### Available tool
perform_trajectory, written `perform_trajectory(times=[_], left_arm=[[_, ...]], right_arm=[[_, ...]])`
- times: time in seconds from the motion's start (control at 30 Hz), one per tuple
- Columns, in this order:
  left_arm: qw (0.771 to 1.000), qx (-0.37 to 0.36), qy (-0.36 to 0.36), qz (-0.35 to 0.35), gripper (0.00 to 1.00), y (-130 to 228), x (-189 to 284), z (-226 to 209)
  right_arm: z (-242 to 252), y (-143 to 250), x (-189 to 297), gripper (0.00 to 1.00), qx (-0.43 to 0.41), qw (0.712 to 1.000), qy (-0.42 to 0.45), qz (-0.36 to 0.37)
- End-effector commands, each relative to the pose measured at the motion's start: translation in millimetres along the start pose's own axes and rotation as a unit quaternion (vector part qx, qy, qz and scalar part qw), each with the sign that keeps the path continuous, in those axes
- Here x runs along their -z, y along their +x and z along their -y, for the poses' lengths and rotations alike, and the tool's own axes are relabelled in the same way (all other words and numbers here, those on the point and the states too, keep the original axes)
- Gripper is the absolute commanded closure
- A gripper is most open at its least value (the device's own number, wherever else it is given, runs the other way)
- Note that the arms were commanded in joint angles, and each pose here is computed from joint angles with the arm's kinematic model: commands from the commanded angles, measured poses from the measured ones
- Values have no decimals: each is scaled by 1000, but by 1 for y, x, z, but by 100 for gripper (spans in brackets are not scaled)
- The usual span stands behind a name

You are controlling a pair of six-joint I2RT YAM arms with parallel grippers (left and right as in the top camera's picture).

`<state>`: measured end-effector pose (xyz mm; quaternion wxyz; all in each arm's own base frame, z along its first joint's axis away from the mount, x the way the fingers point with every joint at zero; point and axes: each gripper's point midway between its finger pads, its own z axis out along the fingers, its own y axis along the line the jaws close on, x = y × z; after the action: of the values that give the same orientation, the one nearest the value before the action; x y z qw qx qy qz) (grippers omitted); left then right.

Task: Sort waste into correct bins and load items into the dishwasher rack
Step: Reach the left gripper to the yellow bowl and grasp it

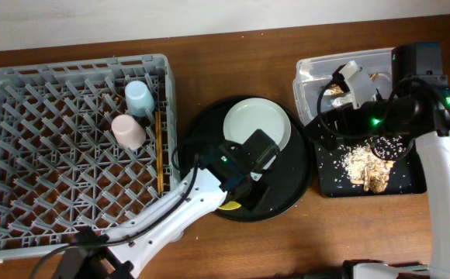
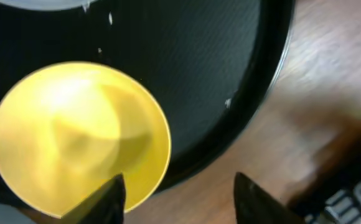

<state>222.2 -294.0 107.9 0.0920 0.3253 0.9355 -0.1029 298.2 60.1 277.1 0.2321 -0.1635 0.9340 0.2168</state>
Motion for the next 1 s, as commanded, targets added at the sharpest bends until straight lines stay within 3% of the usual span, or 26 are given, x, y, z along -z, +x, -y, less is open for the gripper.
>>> perform_trajectory(times=[0.0, 0.17, 0.27, 0.73, 0.93, 0.97], left_arm=[[1000, 1, -10, 11, 59, 4, -16, -8], [1000, 0, -7, 23, 60, 12, -41, -11], [1000, 1, -10, 11, 69, 25, -52, -15], [1000, 2, -7, -5, 70, 43, -66, -19], [1000, 1, -8, 3, 91, 39, -66, -19], [1000, 1, -8, 4, 99, 39, -66, -18]], right_arm=[[2, 1, -1, 1, -3, 1000, 3, -2], [3, 1, -1, 1, -3, 1000, 3, -2], [2, 1, -1, 1, -3, 1000, 3, -2], [3, 1, -1, 1, -3, 1000, 3, -2], [3, 1, -1, 1, -3, 1000, 3, -2], [2, 1, -1, 1, -3, 1000, 3, -2]])
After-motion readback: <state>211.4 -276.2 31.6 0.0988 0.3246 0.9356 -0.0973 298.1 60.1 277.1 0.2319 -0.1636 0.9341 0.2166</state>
